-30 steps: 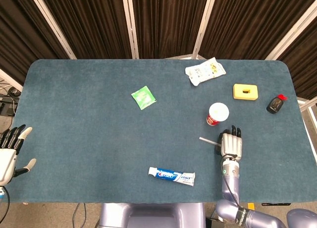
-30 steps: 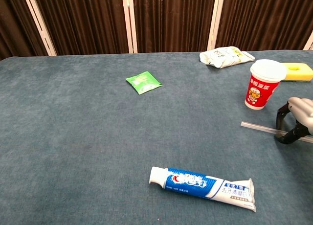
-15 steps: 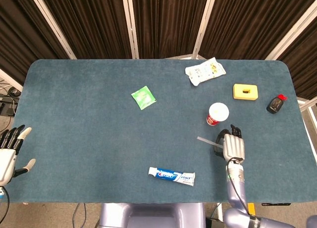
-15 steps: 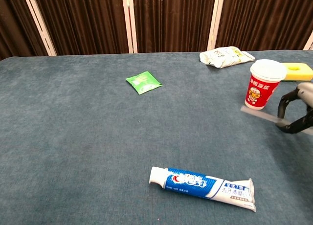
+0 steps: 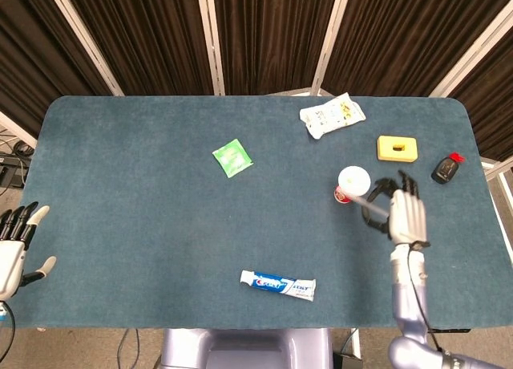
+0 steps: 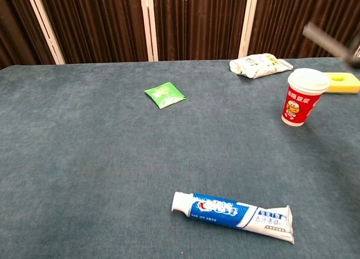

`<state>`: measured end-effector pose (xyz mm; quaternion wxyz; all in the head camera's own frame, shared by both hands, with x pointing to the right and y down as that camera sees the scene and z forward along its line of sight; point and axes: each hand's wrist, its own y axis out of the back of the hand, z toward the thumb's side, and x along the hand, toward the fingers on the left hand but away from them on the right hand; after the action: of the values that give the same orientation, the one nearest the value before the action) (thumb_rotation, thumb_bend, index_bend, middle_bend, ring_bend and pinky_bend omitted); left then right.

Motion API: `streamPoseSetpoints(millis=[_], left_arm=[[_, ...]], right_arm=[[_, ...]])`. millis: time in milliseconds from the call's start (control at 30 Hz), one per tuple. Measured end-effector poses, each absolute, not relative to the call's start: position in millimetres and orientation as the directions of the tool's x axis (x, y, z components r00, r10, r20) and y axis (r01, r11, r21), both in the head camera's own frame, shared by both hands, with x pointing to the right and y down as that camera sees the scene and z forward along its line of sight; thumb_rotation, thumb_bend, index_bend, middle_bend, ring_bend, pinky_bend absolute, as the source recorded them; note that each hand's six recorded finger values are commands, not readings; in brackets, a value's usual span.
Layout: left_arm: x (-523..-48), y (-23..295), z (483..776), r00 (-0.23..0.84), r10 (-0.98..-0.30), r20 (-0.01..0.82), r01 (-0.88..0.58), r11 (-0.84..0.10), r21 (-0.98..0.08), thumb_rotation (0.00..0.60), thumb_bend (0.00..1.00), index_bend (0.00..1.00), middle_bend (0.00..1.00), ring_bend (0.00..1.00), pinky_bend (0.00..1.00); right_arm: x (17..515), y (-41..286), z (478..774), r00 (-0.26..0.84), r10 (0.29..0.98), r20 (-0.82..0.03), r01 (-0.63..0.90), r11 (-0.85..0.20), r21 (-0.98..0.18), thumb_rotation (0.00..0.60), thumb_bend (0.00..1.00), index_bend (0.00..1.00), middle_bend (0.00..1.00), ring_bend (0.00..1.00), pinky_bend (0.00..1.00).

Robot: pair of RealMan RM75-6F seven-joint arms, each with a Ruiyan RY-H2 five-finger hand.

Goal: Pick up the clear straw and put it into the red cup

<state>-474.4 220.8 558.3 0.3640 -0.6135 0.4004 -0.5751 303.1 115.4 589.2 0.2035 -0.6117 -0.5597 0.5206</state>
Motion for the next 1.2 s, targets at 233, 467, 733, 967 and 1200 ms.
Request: streamPoseSetpoints(millis=[233,467,733,967,1200], left_arm=[[-477.6,218.2,555.4,0.005,-0.922,0.387,-0.06,-0.386,-0.92,0.6,0.28,0.1,0.0,0.0,0.0],[-478.8,217.4,557.6,-0.002,-0.924,0.382,-0.021,-0.382,-0.924,0.6,0.28,0.1,0.0,0.0,0.0],[-475.9,214.6,554.9,0.002,-0.938,0.348,-0.027,-0.348,-0.937,0.6,0.28,0.1,0.0,0.0,0.0],[-477.3,214.1,552.0,0.004,-0.946,0.324,-0.034,-0.324,-0.945,0.6,0.28,0.1,0.0,0.0,0.0],[-476.7,213.3,550.5,0.01,-0.949,0.316,-0.056,-0.316,-0.947,0.6,0.28,0.1,0.0,0.0,0.0]], right_arm=[[301.7,64.7,545.1,-0.179,0.944,-0.277,0.622,-0.109,-0.775,0.6,0.38,0.6,0.32,0.0,0.0],[296.8,36.2,532.2,-0.195,0.952,-0.234,0.786,0.009,-0.618,0.6,0.38,0.6,0.32,0.0,0.0],[303.8,30.7,559.3,-0.253,0.917,-0.308,0.917,0.126,-0.378,0.6,0.38,0.61,0.32,0.0,0.0],[317.1,31.5,591.7,-0.305,0.87,-0.387,0.944,0.22,-0.247,0.6,0.38,0.62,0.32,0.0,0.0],[316.6,29.7,597.2,-0.336,0.869,-0.364,0.941,0.297,-0.159,0.6,0.38,0.62,0.32,0.0,0.0]])
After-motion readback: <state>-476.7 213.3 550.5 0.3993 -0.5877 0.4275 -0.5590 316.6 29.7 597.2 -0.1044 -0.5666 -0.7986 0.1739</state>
